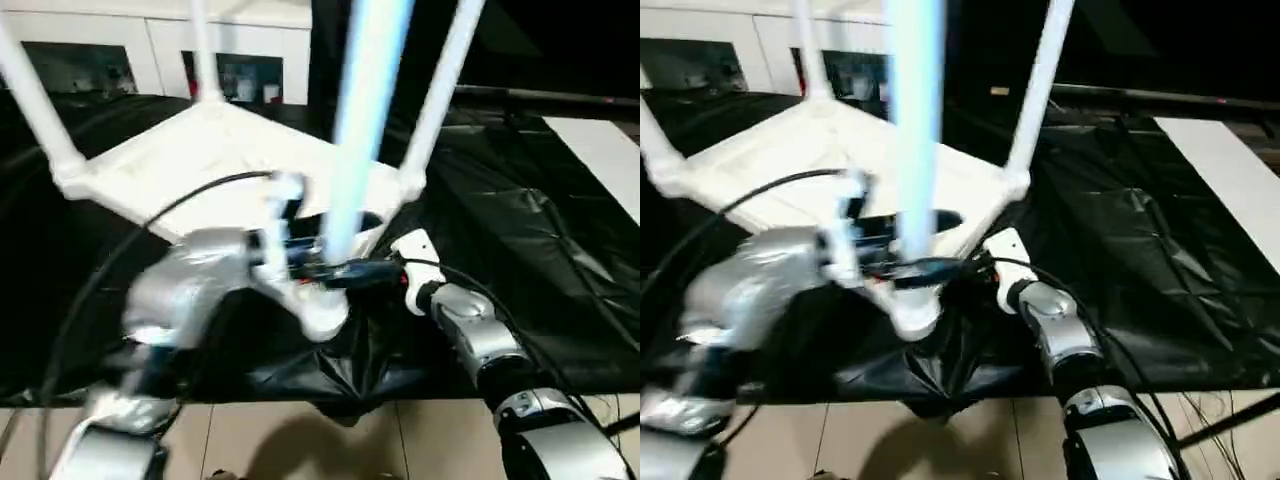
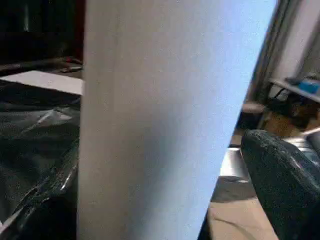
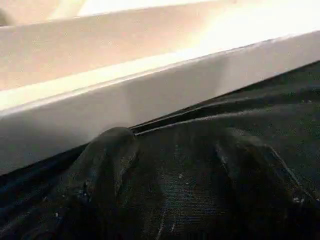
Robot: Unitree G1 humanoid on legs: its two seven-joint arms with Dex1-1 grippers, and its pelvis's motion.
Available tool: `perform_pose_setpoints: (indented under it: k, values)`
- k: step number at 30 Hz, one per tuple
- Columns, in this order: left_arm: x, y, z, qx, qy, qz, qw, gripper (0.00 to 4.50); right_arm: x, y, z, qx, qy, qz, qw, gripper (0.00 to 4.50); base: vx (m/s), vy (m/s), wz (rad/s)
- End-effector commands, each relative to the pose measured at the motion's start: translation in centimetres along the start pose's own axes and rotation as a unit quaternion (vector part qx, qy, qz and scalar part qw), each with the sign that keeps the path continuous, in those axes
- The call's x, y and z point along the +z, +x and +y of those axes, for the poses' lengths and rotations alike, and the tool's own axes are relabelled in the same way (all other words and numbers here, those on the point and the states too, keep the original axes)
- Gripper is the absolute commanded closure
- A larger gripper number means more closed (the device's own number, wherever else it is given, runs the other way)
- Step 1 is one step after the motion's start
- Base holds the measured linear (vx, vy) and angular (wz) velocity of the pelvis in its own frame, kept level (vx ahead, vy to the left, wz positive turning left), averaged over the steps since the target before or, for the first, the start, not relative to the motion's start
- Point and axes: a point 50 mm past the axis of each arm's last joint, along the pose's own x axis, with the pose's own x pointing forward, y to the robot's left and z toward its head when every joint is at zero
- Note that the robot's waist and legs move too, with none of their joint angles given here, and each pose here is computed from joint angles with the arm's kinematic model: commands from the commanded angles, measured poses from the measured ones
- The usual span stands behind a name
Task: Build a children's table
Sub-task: Rotate table base
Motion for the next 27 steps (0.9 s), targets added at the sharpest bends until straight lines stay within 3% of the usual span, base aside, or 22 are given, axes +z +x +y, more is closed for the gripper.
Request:
perform_pose_setpoints:
  k: [1,12,27]
  values:
    - [-0.3,1.5,-0.1,-0.004,0.017,0.014,1.0,0.04,0.7,0.6,1.3,0.038,-0.005,-0.019,0.999,1.25,0.0,0.0,0.0]
    - [-0.4,6.3,-0.3,0.006,0.048,0.001,0.999,0.04,0.7,0.5,1.8,0.064,-0.005,-0.033,0.997,1.25,0.0,0.0,0.0]
    - [-1.2,8.2,0.1,0.068,0.084,-0.008,0.994,0.04,0.2,-0.1,1.5,0.069,0.002,-0.039,0.997,1.25,0.0,0.0,0.0]
